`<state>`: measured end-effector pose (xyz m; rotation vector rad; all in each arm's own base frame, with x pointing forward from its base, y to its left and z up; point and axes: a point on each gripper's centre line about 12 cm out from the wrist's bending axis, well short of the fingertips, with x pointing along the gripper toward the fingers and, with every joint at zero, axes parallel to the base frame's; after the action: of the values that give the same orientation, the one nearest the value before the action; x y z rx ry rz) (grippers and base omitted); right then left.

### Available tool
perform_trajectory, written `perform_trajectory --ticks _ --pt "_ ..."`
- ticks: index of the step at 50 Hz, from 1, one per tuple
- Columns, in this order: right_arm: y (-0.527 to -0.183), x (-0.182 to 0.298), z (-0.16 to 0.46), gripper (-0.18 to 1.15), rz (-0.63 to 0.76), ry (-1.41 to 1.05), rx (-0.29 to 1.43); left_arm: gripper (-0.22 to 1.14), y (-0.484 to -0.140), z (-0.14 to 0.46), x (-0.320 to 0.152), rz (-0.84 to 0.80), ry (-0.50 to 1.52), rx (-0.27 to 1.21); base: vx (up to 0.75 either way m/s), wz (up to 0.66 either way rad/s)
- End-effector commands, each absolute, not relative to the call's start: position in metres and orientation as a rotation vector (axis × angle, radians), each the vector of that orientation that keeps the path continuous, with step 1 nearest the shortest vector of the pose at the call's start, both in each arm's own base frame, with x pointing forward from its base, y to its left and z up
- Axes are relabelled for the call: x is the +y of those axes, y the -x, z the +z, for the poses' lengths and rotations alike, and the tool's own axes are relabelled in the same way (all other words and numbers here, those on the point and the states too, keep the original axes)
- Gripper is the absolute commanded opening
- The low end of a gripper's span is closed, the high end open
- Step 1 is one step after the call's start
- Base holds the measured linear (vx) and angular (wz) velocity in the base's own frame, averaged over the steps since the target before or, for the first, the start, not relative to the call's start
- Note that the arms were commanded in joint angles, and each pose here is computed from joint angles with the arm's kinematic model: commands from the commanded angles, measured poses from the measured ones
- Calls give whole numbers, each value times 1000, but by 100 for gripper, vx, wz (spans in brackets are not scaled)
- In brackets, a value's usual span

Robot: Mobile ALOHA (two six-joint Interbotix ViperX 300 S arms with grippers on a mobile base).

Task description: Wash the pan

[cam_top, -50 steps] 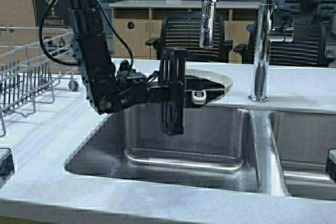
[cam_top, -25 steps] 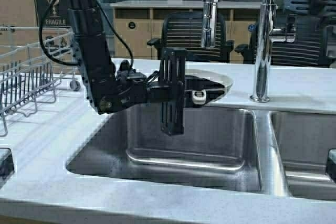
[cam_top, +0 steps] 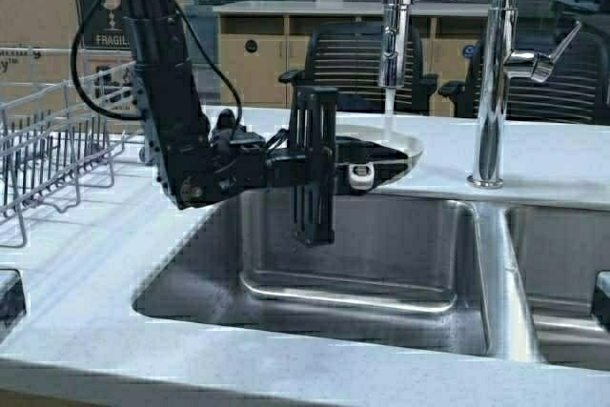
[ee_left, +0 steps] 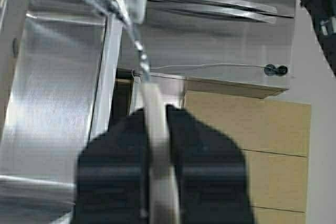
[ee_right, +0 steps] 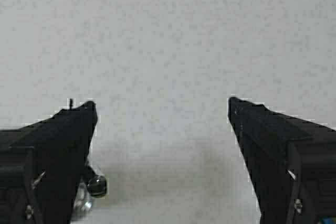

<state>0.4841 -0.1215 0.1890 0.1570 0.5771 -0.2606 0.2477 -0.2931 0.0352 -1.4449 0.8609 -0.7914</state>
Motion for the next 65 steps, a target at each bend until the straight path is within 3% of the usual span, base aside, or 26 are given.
perform_trajectory --ticks 1,14,19,23,29,32,40,65 --pt "-468 -158 237 103 -336 -160 465 2 -251 48 -298 -846 1451 818 0 0" --pt "-460 -166 215 102 -358 -174 514 2 -251 48 -299 -846 1451 818 0 -1" --pt "-463 -160 201 92 -344 -175 553 2 -251 48 -299 -846 1451 818 -1 -5" --pt "-466 -151 193 67 -324 -171 576 2 -251 46 -298 -842 1449 820 -1 -2" --pt "-473 -131 187 10 -281 -161 604 2 -250 42 -298 -836 1448 828 -1 -2" --pt "-478 -118 186 -9 -253 -150 606 2 -251 41 -298 -835 1448 829 0 -1" --pt "-496 -87 193 10 -187 -128 585 2 -250 42 -298 -838 1450 826 0 0" --pt "-532 -8 232 5 -26 -79 570 2 -251 42 -298 -840 1452 823 0 0"
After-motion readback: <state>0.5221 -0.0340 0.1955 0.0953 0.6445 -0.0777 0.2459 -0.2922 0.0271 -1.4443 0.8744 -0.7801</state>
